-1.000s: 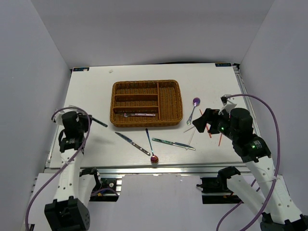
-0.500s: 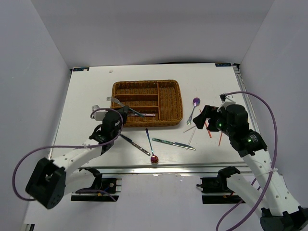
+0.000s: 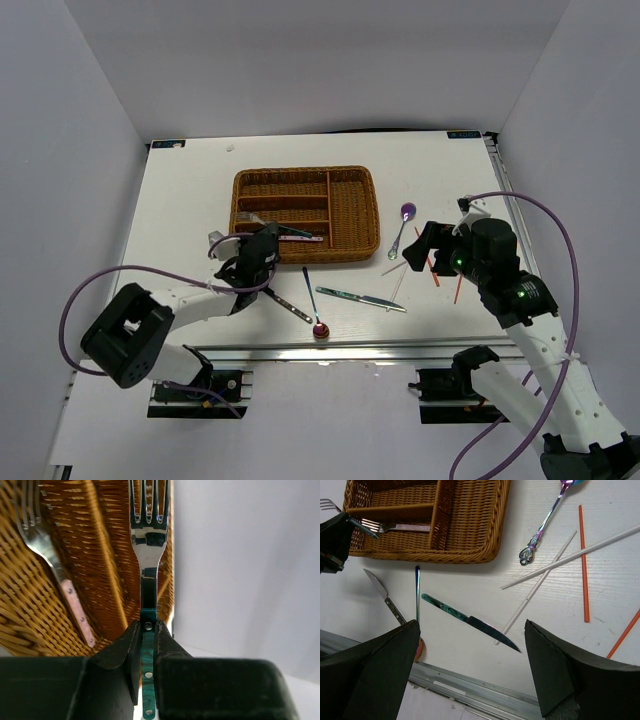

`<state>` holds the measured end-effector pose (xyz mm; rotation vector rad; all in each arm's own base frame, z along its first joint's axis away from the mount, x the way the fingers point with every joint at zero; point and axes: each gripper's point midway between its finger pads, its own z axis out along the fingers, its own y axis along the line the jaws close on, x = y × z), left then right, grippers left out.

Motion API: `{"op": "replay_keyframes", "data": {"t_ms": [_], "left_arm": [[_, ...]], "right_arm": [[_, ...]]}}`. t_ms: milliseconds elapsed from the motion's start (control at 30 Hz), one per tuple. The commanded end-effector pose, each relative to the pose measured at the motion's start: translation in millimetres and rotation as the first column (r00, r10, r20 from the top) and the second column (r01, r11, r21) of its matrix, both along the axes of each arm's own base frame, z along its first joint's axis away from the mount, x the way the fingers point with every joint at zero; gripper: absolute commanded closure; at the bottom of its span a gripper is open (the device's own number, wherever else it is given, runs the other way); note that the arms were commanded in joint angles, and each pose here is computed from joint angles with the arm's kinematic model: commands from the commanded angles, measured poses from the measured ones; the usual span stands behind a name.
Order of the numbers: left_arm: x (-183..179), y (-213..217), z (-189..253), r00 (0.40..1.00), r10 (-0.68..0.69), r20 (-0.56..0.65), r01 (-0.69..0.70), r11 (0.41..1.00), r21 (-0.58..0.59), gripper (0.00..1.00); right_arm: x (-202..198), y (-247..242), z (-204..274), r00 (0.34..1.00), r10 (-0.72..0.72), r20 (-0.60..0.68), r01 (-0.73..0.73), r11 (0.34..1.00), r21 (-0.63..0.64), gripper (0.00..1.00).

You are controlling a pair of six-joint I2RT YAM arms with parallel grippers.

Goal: Sort the eating utensils into containers

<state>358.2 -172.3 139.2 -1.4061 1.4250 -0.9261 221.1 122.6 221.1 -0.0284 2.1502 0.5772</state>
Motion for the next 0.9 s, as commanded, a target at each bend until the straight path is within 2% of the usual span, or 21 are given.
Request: {"op": "replay_keyframes", "data": {"t_ms": [0,200,400,433,467,500,533,633,700,867], "left_arm": [[9,-8,12,0.998,0.052,0.039,-0.049,0.996,-0.075,1.00],[6,-19,-8,0.999,0.048,0.007,-0.047,0.995,-0.083,1.00],[8,-30,-16,1.000,0.008,-0.007,-0.009,0.997,-0.083,0.92],[8,-31,-16,1.000,0.004,-0.008,-0.005,0.996,-0.085,0.85],[8,-32,-13,1.000,0.001,0.002,-0.001,0.996,-0.094,0.72],[7,-33,-13,1.000,0.000,0.002,0.000,0.996,-0.095,0.72],[8,-32,-13,1.000,0.003,0.004,-0.003,0.995,-0.097,0.65],[8,-33,-11,1.000,0.001,0.010,0.000,0.994,-0.106,0.55],[7,-35,-10,1.000,-0.003,0.009,0.004,0.994,-0.110,0.52],[3,-34,-8,1.000,-0.008,0.006,0.008,0.993,-0.118,0.37]], "right_arm": [[0,2,16,0.999,0.022,0.044,-0.022,1.000,0.005,0.11],[-2,2,13,0.998,0.038,0.043,-0.038,0.999,-0.003,0.11],[-7,6,13,0.997,0.068,0.035,-0.068,0.998,0.011,0.11],[-8,7,13,0.997,0.072,0.036,-0.072,0.997,0.013,0.11],[-9,8,14,0.996,0.077,0.040,-0.078,0.997,0.017,0.11],[-9,8,13,0.996,0.077,0.038,-0.078,0.997,0.016,0.11],[-10,7,13,0.996,0.076,0.039,-0.077,0.997,0.016,0.11],[-12,7,13,0.996,0.081,0.036,-0.081,0.997,0.013,0.11],[-13,7,13,0.996,0.085,0.035,-0.086,0.996,0.011,0.11],[-16,7,17,0.995,0.094,0.042,-0.094,0.995,0.016,0.11]]}}
